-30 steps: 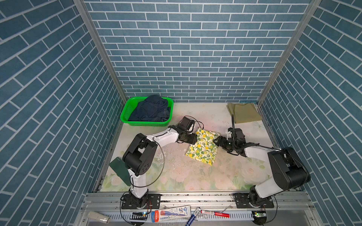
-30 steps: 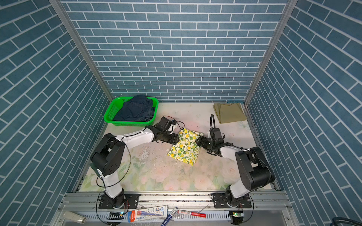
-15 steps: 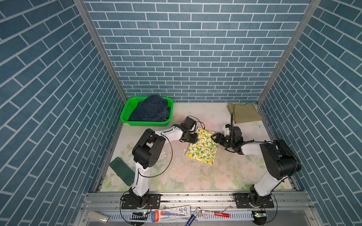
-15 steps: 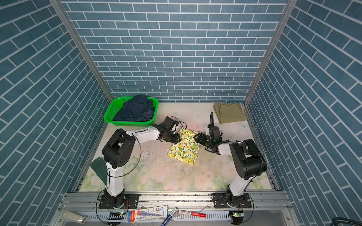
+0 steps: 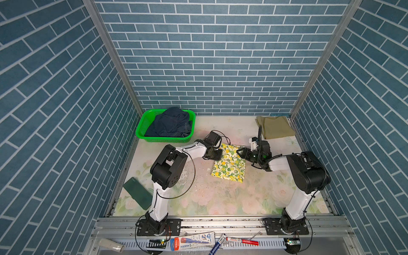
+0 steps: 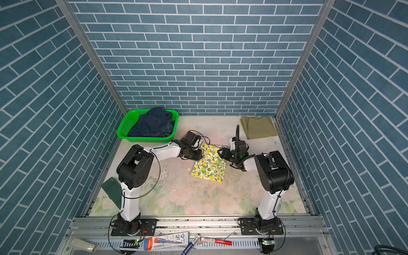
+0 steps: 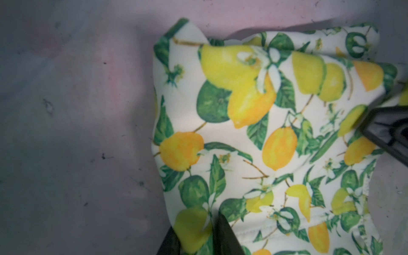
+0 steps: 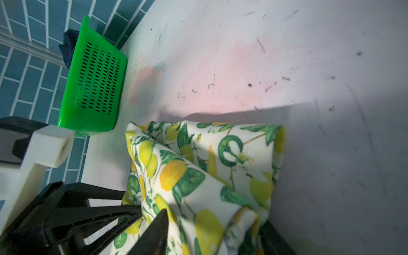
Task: Fold and stack skirts
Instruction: Pick up the skirt from the center of the table.
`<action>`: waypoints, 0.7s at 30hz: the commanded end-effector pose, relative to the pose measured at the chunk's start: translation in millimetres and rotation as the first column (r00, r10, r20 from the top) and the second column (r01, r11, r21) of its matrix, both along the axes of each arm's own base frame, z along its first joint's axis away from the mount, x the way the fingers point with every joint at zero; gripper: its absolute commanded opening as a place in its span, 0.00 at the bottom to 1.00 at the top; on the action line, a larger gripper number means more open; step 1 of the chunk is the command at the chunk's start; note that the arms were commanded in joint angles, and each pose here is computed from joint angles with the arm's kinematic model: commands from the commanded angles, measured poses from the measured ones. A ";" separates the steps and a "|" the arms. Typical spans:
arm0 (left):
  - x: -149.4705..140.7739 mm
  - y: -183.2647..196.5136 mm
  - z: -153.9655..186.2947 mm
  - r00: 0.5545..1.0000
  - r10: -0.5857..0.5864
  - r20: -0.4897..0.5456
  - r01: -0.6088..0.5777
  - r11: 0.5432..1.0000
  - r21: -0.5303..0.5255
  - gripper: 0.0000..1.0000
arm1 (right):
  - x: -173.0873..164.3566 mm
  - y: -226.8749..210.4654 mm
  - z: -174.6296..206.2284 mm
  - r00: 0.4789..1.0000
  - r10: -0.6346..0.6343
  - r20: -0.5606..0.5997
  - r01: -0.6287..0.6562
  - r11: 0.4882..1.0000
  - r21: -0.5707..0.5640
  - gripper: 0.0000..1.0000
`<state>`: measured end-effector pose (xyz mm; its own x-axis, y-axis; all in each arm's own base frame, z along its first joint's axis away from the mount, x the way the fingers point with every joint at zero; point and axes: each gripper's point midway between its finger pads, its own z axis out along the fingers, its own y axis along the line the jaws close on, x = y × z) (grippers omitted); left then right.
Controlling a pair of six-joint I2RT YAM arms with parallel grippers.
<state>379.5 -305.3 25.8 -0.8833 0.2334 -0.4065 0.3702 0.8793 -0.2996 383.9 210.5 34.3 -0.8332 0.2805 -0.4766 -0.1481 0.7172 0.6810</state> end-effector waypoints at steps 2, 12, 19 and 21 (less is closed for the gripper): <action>-10.0 -0.2 -19.6 0.999 -0.005 -0.048 0.006 0.999 0.036 0.28 | -54.7 -6.5 -72.2 0.956 0.048 -0.290 -0.070 0.995 -0.067 0.50; -6.0 -7.9 -1.6 1.000 -0.003 -0.028 0.003 1.000 0.003 0.31 | -15.5 16.5 -11.7 0.990 0.102 -0.094 -0.107 0.993 -0.048 0.00; 5.5 -5.5 96.1 0.993 0.062 0.098 -0.039 0.975 -0.220 0.66 | 17.4 4.7 57.1 0.999 0.020 0.038 -0.015 0.992 -0.125 0.00; 6.6 6.8 117.9 0.985 0.117 0.130 -0.080 0.962 -0.261 0.79 | 25.6 -3.7 75.7 0.996 -0.027 0.086 0.040 0.987 -0.155 0.00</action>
<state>377.5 -305.6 93.5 -0.8652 0.1259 -0.4854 0.3499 0.8449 -0.4046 393.3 218.0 72.6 -0.8438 0.2162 -0.4913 -0.1618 0.7702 0.6169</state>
